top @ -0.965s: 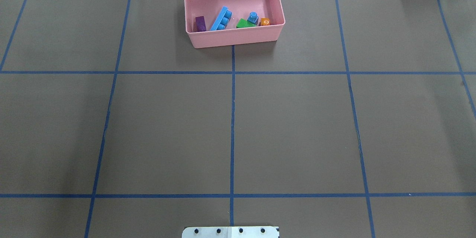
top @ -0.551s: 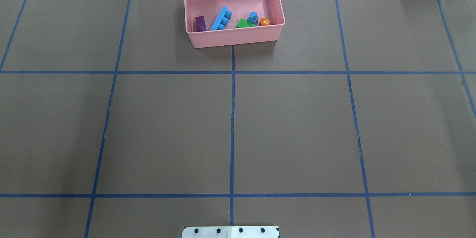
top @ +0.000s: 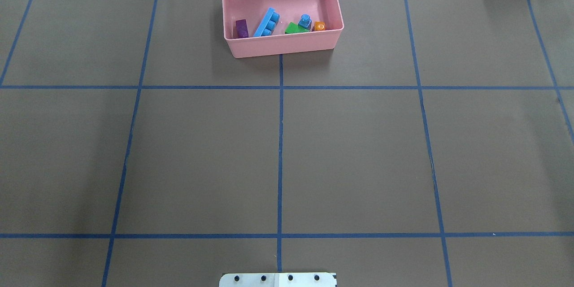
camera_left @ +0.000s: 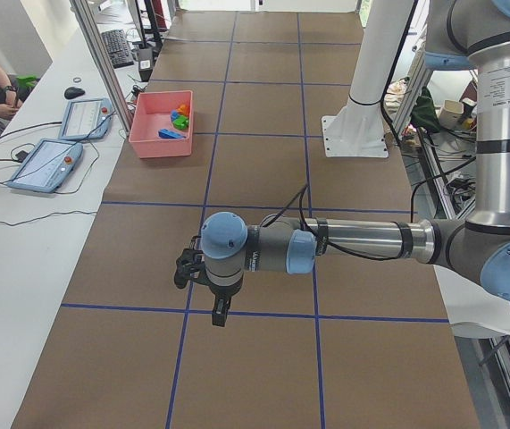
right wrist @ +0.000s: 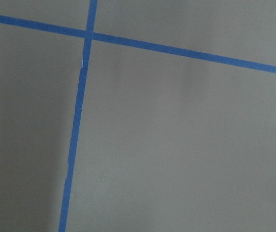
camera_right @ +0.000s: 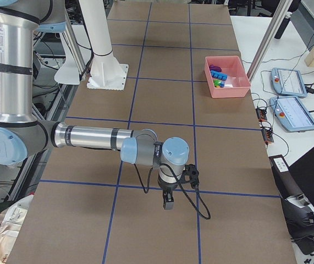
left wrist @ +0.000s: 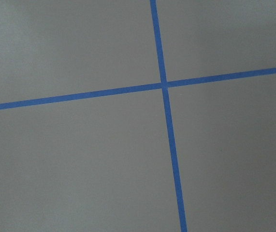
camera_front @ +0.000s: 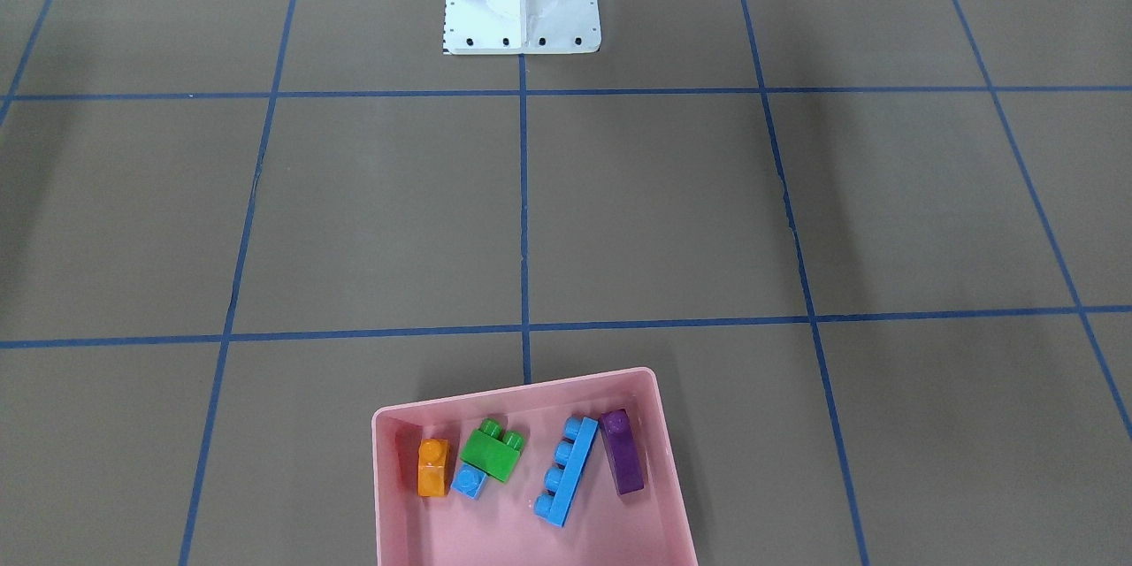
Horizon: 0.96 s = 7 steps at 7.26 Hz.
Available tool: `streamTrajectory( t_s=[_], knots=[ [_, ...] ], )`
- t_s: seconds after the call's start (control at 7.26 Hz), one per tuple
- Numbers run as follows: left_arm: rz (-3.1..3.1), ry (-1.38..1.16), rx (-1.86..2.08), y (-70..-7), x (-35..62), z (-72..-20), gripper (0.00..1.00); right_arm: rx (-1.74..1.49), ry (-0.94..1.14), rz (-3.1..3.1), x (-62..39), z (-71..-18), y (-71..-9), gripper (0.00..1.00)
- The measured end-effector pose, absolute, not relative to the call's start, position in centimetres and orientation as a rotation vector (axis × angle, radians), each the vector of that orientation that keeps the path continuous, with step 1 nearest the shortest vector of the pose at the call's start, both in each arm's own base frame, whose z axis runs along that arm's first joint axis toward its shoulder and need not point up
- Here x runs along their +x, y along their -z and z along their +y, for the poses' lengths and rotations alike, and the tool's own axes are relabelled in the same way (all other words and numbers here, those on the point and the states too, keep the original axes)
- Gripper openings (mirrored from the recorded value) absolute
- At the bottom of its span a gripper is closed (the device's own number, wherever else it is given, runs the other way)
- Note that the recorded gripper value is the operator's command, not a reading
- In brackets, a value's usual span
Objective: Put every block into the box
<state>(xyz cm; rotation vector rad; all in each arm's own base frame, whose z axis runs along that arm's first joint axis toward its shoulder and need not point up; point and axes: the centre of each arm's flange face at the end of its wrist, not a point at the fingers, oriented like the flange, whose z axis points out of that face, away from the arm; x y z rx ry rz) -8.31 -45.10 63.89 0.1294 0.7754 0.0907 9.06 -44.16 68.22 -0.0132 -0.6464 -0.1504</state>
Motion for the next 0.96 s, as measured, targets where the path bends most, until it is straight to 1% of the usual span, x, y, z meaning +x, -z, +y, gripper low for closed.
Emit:
streamTrajectory(
  t_s=[0.96],
  knots=[
    [0.773,-0.092,0.132,-63.72,-8.30,-45.15,1.00,-0.003,0.157,-0.648,8.77,-44.29,-67.65,1.00]
  ],
)
